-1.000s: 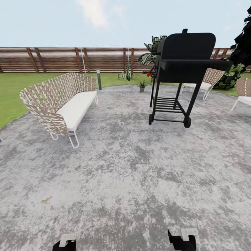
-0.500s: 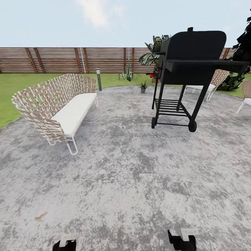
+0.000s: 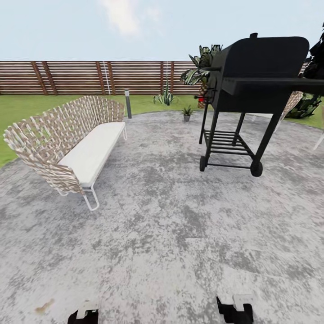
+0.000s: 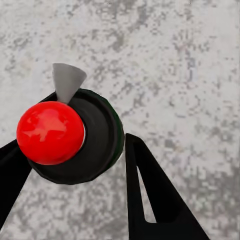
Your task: Pick up the pesticide atomizer in the garden and spray insectifuge to fully cover both potted plants in the garden.
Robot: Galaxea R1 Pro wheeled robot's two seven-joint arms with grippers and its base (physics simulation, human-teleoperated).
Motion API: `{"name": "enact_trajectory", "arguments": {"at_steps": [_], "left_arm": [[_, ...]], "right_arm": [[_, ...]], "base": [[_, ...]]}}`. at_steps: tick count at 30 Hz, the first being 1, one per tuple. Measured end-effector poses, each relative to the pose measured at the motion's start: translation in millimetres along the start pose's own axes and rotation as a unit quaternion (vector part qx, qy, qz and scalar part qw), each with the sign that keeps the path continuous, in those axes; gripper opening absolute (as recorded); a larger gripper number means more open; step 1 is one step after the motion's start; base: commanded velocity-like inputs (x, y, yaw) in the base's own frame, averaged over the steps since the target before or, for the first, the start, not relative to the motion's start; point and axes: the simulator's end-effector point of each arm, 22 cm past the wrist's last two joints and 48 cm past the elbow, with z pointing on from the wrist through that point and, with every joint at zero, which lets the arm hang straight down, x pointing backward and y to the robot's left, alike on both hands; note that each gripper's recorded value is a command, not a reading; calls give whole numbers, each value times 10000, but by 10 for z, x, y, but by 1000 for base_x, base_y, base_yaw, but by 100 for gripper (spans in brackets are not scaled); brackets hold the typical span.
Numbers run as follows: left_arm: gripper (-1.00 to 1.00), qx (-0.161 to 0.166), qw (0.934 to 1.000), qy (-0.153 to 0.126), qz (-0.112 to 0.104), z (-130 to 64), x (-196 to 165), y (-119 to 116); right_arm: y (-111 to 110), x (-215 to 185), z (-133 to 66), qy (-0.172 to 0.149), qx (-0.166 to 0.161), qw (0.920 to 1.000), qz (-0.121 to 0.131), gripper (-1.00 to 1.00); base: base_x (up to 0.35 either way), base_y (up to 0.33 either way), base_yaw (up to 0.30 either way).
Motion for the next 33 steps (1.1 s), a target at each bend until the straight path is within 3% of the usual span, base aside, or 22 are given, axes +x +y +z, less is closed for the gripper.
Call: {"name": "enact_trajectory", "arguments": {"at_steps": [33], "left_arm": [[-100,0,10000,8,0,0,4,0]], "right_arm": [[-2,0,0,0,4,10000,7,100]], "base": [[335,75,0]]}}
